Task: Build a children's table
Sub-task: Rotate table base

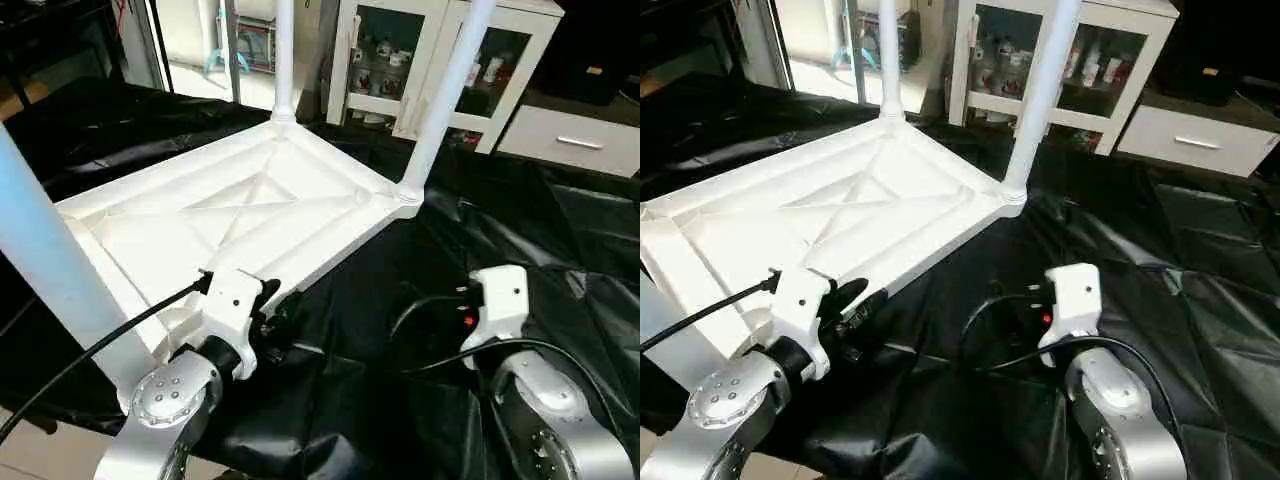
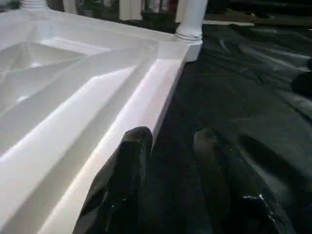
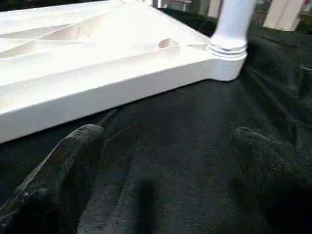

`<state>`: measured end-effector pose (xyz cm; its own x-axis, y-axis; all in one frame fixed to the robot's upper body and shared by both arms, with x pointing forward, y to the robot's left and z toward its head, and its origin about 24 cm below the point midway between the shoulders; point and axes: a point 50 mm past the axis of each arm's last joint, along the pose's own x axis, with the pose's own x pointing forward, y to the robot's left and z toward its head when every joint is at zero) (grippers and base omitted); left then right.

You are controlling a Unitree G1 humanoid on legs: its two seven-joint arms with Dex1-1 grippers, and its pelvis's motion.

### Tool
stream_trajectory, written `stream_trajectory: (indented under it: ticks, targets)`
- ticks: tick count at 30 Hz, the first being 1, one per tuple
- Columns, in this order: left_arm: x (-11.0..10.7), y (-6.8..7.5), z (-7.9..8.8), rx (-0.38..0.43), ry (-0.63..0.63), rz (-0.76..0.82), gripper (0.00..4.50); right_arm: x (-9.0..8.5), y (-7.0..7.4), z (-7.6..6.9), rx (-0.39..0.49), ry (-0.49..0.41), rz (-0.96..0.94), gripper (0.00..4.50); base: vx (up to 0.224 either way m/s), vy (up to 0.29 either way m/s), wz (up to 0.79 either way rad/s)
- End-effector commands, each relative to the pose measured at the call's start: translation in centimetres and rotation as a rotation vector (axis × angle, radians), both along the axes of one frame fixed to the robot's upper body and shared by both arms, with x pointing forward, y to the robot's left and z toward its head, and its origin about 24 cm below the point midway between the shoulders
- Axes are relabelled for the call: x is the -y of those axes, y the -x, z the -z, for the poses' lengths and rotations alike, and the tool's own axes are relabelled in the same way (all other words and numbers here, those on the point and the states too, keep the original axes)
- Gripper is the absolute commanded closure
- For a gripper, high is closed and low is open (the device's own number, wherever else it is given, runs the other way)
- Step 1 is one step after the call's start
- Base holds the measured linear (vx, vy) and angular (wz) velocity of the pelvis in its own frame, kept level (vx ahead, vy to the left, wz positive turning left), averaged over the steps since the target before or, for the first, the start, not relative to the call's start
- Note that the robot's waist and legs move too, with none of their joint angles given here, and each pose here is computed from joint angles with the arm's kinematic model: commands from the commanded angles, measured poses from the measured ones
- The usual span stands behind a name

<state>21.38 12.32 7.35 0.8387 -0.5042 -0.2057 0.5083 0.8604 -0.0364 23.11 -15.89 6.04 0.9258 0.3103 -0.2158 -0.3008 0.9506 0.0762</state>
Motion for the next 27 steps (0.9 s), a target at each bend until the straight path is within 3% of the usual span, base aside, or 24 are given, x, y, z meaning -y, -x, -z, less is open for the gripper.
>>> stream_trajectory:
  ticks: [1,7,10,16,20,27]
  targets:
    - [0.2,0.5,0.2,-0.014,0.029,0.043,2.75,0.5,-0.1,0.1,-0.015,0.021,0.012,0.00,0.000,0.000,0.00]
    - [-1.1,1.2,1.1,-0.027,-0.031,-0.021,2.75,0.6,0.0,0.4,-0.033,0.028,0.003,0.00,0.000,0.000,0.00]
    - [-0.5,0.1,0.9,-0.006,-0.030,0.006,2.75,0.5,-0.2,0.6,-0.039,0.030,0.002,0.00,0.000,0.000,0.00]
    - [1.1,-3.1,2.5,-0.087,-0.105,0.162,2.75,-0.1,-0.7,0.4,-0.033,0.040,-0.021,0.00,0.000,0.000,0.00]
    - [2.3,-4.0,2.7,-0.120,-0.125,0.290,2.75,0.2,-0.8,0.3,-0.031,0.043,-0.002,0.00,0.000,0.000,0.00]
    - [1.8,-6.3,3.3,-0.128,-0.232,0.207,2.75,0.3,-0.6,0.2,-0.031,0.047,0.012,0.00,0.000,0.000,0.00]
